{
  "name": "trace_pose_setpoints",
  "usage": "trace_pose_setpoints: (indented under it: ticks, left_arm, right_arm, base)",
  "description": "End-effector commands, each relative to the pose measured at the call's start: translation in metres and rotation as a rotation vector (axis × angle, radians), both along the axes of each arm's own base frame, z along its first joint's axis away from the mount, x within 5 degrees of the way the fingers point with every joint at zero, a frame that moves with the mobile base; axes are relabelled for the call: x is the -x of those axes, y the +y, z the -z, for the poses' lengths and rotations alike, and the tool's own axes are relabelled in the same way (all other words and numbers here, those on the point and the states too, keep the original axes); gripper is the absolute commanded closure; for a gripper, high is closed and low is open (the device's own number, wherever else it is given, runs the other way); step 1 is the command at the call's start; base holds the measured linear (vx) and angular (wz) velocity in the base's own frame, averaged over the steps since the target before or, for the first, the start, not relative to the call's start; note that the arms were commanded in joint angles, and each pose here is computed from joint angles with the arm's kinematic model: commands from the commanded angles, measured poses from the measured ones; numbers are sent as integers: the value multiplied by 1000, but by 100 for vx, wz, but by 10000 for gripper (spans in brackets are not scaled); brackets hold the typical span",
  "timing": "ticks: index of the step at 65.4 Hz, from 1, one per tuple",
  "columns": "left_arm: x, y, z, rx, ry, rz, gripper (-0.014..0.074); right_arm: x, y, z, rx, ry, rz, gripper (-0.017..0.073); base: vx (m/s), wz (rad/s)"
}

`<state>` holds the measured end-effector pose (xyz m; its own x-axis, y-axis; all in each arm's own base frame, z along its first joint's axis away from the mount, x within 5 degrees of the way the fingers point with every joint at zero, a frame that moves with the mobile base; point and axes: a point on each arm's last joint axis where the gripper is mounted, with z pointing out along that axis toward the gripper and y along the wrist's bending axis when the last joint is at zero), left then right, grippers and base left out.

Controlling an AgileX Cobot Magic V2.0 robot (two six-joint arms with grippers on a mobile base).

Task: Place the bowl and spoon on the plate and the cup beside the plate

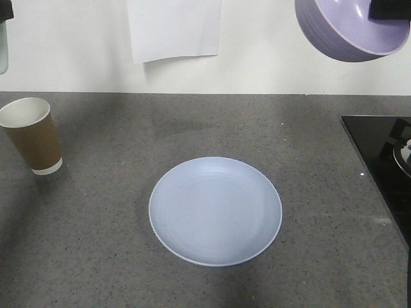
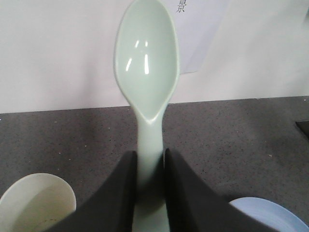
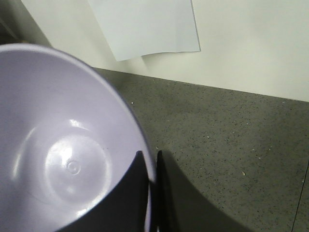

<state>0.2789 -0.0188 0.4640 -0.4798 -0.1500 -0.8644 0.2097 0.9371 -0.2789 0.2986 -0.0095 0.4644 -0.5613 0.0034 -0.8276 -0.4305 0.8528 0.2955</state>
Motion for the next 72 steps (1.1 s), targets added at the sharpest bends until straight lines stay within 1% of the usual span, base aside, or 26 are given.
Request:
trace_pose_setpoints:
  ticks: [1,72]
  left_arm:
    - [9,-1,-21,33,-107,-14,601]
    - [9,-1,-21,33,-107,-14,599]
  right_arm:
    - [11,4,-22,-37,-99,9,564]
    - [11,4,-22,-37,-99,9,564]
  base:
    - [3,1]
    - [1,0]
